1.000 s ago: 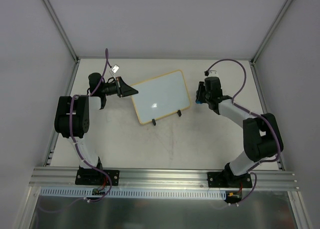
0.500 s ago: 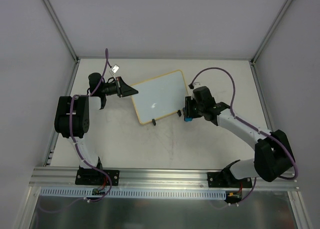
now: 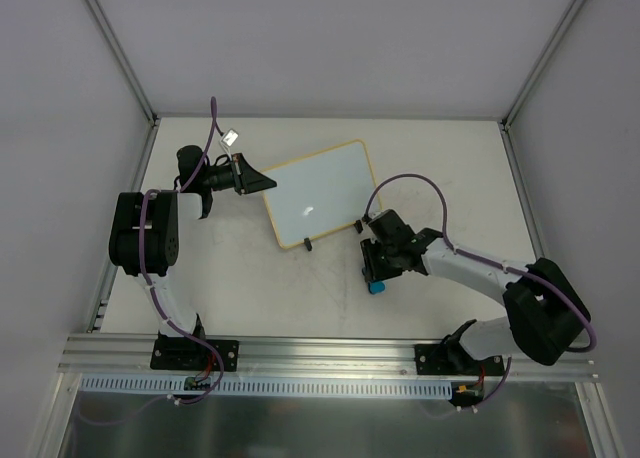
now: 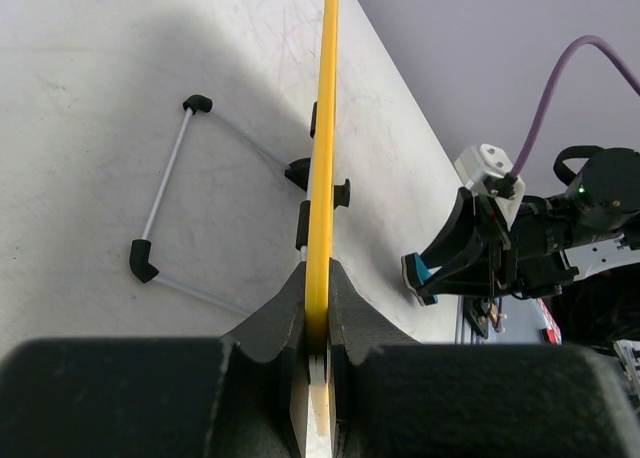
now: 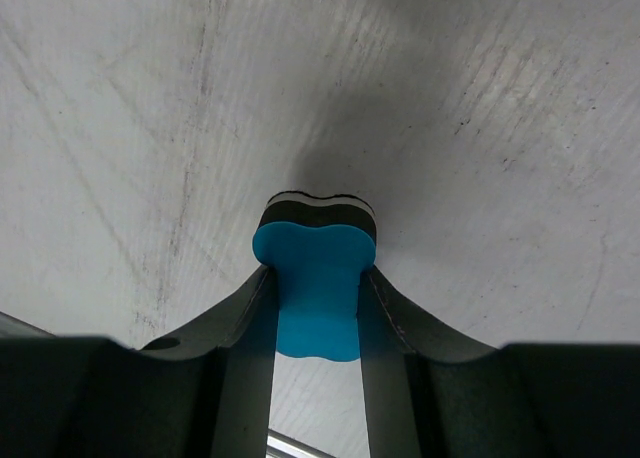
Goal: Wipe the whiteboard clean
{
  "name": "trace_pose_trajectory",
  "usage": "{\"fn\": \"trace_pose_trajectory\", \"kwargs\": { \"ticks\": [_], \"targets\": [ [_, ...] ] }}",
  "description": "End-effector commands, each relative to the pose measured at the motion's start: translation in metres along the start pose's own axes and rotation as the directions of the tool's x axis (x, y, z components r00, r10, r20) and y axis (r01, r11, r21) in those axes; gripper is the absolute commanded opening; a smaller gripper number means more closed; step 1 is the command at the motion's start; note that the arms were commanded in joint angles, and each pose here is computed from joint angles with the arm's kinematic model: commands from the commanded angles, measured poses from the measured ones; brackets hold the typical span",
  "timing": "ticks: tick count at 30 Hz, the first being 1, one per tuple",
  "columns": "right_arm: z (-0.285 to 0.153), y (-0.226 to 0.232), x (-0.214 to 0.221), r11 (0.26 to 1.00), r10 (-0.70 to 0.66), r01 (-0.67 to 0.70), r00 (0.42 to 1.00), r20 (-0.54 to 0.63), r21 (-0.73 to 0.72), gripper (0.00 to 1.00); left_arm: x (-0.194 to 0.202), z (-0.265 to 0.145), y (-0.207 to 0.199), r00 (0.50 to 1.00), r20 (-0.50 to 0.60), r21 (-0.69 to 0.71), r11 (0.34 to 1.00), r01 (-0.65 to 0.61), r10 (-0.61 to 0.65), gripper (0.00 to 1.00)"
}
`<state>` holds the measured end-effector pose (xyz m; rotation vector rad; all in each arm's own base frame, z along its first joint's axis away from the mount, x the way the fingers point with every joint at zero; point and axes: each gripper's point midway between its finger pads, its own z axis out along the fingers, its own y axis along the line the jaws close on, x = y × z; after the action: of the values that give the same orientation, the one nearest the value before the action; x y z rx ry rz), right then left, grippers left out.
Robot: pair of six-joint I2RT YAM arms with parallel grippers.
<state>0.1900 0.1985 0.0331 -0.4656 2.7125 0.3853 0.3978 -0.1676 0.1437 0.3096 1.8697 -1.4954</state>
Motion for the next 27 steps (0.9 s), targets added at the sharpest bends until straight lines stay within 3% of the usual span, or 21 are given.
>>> {"fn": "trace_pose_trajectory", "kwargs": {
  "ticks": [1,2,3,9,11,18,27],
  "targets": [
    [0.001,0.003,-0.002,1.000,0.007,-0.007,1.000,-0.013,0.023,0.11,-0.007,0.003,-0.005,0.996,0.005,0.013,0.996,-0.088,0.088,0.00],
    [0.001,0.002,-0.002,1.000,0.004,-0.004,1.000,-0.010,0.031,0.28,-0.008,0.003,-0.004,0.996,0.006,0.013,0.996,-0.088,0.088,0.00],
    [0.001,0.003,-0.002,0.999,0.002,-0.001,1.000,-0.013,0.032,0.35,-0.007,0.003,-0.004,0.996,0.004,0.014,0.996,-0.084,0.084,0.00],
    [0.000,-0.002,-0.005,0.997,0.001,-0.002,1.000,0.013,0.072,0.55,-0.007,0.003,-0.003,0.997,0.001,0.014,0.997,-0.078,0.078,0.01],
    [-0.004,-0.002,-0.008,0.997,-0.002,-0.001,0.999,0.036,0.077,0.69,-0.006,0.003,-0.004,0.997,-0.003,0.020,0.997,-0.078,0.078,0.04],
    [-0.015,0.004,-0.020,0.998,-0.009,0.004,0.996,0.091,0.058,0.74,-0.007,0.001,-0.004,0.998,-0.002,0.023,0.997,-0.070,0.070,0.12],
    [-0.013,0.004,-0.022,0.997,-0.029,0.023,0.997,0.069,0.076,0.75,-0.008,-0.001,-0.007,0.996,0.004,0.027,0.996,-0.085,0.085,0.38]
  ]
}}
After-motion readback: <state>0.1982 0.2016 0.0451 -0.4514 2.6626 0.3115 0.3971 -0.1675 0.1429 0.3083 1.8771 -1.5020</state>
